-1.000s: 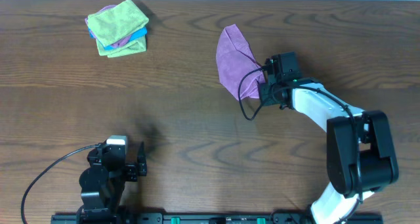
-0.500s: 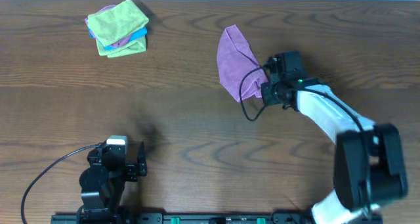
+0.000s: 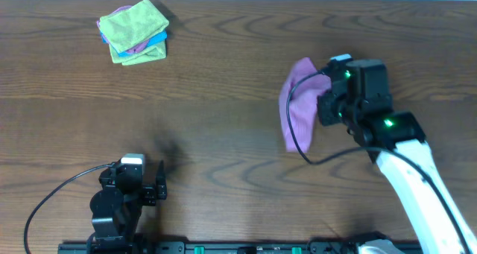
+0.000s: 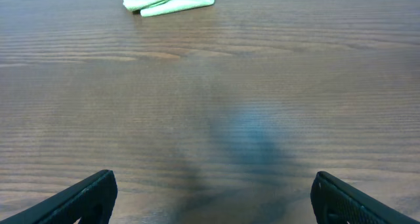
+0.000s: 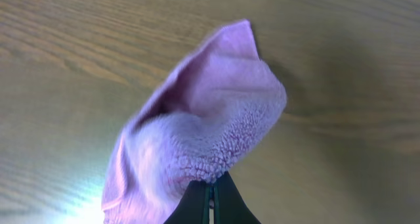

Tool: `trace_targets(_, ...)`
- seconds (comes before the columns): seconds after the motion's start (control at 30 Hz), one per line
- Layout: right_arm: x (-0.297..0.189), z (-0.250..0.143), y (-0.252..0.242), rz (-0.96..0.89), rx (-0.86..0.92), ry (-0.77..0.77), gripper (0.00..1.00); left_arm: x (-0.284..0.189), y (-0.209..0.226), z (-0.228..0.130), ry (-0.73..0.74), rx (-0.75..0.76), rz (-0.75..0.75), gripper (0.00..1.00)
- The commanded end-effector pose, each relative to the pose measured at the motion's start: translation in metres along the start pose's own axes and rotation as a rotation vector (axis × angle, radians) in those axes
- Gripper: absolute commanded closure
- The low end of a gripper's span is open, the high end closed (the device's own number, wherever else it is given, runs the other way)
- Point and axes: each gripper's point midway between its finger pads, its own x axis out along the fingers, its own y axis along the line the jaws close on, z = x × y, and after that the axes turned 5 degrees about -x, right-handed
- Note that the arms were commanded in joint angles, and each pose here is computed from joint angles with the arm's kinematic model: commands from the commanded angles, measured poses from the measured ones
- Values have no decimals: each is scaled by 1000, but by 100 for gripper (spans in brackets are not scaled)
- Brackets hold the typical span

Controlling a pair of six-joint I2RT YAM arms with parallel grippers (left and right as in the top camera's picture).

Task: Fold the cloth
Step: 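Swing the cloth left and lay it flat at table center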

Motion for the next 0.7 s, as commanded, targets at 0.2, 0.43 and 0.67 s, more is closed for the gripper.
trace_targets(0.2,-21,-22,-27,-162,29,67,98,1,-1,-2,1,20,-4,4)
trace_targets(0.43,-19,7,-9,-46,4,-55,99,1,-1,-2,0,19,-5,5)
trace_targets(0.67,-19,66,28,109,-32,-277,99,1,-1,-2,0,16,-5,5)
